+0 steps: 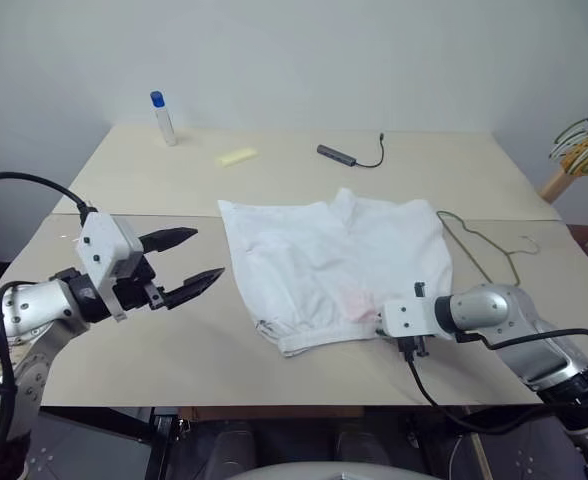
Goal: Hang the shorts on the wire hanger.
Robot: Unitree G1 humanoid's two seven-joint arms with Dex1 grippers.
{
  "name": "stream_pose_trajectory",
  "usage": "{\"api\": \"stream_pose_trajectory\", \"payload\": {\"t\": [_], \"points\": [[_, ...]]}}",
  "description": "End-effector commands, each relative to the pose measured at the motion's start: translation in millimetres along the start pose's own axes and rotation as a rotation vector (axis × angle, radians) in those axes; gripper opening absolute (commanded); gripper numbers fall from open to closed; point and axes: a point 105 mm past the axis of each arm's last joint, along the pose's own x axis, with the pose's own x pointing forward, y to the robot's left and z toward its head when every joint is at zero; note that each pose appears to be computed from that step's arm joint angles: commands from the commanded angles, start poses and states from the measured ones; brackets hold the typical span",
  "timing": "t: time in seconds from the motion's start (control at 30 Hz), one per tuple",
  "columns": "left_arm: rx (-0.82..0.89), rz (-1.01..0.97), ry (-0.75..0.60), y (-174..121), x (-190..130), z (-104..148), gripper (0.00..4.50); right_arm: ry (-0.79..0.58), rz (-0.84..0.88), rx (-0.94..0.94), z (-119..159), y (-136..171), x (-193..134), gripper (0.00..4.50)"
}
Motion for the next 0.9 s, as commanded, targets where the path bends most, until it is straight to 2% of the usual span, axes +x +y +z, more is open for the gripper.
{"api": "stream_pose_trajectory", "payload": {"t": [0.03,0.17,0.33,0.47,0.63,0.77,0.87,0.9], "points": [[0.030,0.000,-0.026,1,1,7,3.77,0.079,-0.052,-0.038,-17,-14,-3,0.13],[0.029,-0.005,-0.029,-2,4,5,3.77,0.161,-0.166,-0.144,-34,-51,-16,0.06],[0.030,-0.019,-0.035,-2,7,5,3.77,0.202,-0.240,-0.233,-47,-80,-37,0.06],[0.025,-0.037,-0.039,-5,9,4,3.77,0.136,-0.184,-0.184,-42,-71,-49,1.17],[0.026,-0.045,-0.041,-5,11,3,3.77,0.052,-0.214,-0.098,-24,-63,-58,2.97],[0.026,-0.053,-0.039,-5,10,3,3.77,-0.055,-0.292,0.063,13,-59,-66,4.44],[0.025,-0.061,-0.036,-5,10,2,3.77,-0.111,-0.322,0.258,41,-51,-59,4.48],[0.024,-0.066,-0.035,-6,11,2,3.77,-0.129,-0.281,0.294,51,-44,-53,4.48]]}}
